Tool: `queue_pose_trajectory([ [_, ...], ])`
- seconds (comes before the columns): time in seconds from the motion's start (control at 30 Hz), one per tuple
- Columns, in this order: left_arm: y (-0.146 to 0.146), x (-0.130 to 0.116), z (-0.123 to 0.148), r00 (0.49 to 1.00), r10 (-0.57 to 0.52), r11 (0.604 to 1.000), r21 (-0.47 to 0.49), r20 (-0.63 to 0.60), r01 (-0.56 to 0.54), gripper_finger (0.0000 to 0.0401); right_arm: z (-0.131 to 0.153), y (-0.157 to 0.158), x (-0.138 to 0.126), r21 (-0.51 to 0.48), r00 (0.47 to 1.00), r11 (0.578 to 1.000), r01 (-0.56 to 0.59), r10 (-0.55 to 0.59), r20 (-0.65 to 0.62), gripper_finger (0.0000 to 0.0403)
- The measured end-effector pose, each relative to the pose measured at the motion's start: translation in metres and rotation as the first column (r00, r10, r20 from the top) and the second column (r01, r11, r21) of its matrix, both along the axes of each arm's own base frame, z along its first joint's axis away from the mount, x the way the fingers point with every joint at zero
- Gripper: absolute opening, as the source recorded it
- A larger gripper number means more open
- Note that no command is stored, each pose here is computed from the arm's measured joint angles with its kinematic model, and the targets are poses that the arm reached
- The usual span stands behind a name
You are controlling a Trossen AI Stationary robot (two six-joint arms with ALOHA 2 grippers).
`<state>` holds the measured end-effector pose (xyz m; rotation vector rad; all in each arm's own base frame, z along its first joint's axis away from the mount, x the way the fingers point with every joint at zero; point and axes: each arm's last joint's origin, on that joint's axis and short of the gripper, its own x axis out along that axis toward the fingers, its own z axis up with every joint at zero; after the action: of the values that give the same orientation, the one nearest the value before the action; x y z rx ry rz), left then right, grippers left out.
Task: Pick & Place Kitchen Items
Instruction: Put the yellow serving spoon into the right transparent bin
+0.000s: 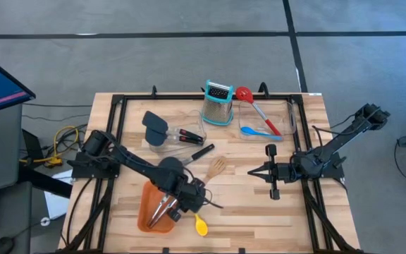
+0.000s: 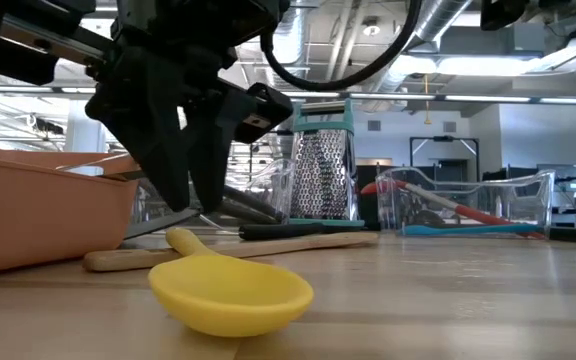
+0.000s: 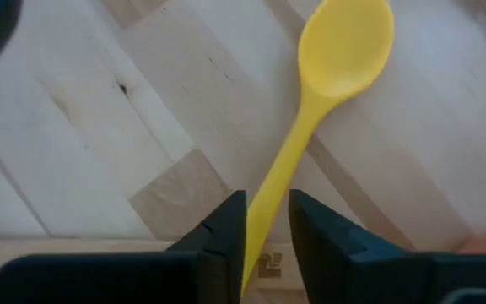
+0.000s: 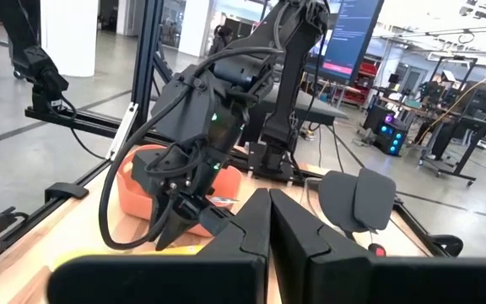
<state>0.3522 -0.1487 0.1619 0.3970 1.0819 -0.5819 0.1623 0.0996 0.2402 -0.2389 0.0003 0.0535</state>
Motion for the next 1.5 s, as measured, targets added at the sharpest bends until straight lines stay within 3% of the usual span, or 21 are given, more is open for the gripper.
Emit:
queue_pose_trajectory([
  [0.27,0.000,0.002,-0.002,1.000,0.005,1.000,-0.005,0.011,-0.005,0.0141,0.000,0.000,0.000,0.000,1.000,1.000,0.000,0.000,0.000,0.0000],
  [0.5,0.001,0.005,-0.009,1.000,0.025,0.999,0.034,0.019,-0.026,0.0161,0.000,0.000,0.000,0.002,1.000,1.000,0.000,0.000,0.003,0.0000],
  [1.0,0.000,0.006,-0.038,0.994,0.070,0.997,0.036,-0.085,-0.067,0.0153,0.001,0.000,0.000,0.005,1.000,1.000,0.000,0.000,0.007,0.0000],
  [1.23,0.001,0.006,-0.032,0.995,0.071,0.997,0.029,-0.071,-0.069,0.0151,0.001,0.000,0.000,0.005,1.000,1.000,0.000,0.000,0.007,0.0000],
  [1.5,0.002,0.005,-0.029,0.995,0.074,0.997,0.031,-0.059,-0.072,0.0098,0.001,0.000,0.000,0.004,1.000,1.000,0.000,0.000,0.007,0.0000],
])
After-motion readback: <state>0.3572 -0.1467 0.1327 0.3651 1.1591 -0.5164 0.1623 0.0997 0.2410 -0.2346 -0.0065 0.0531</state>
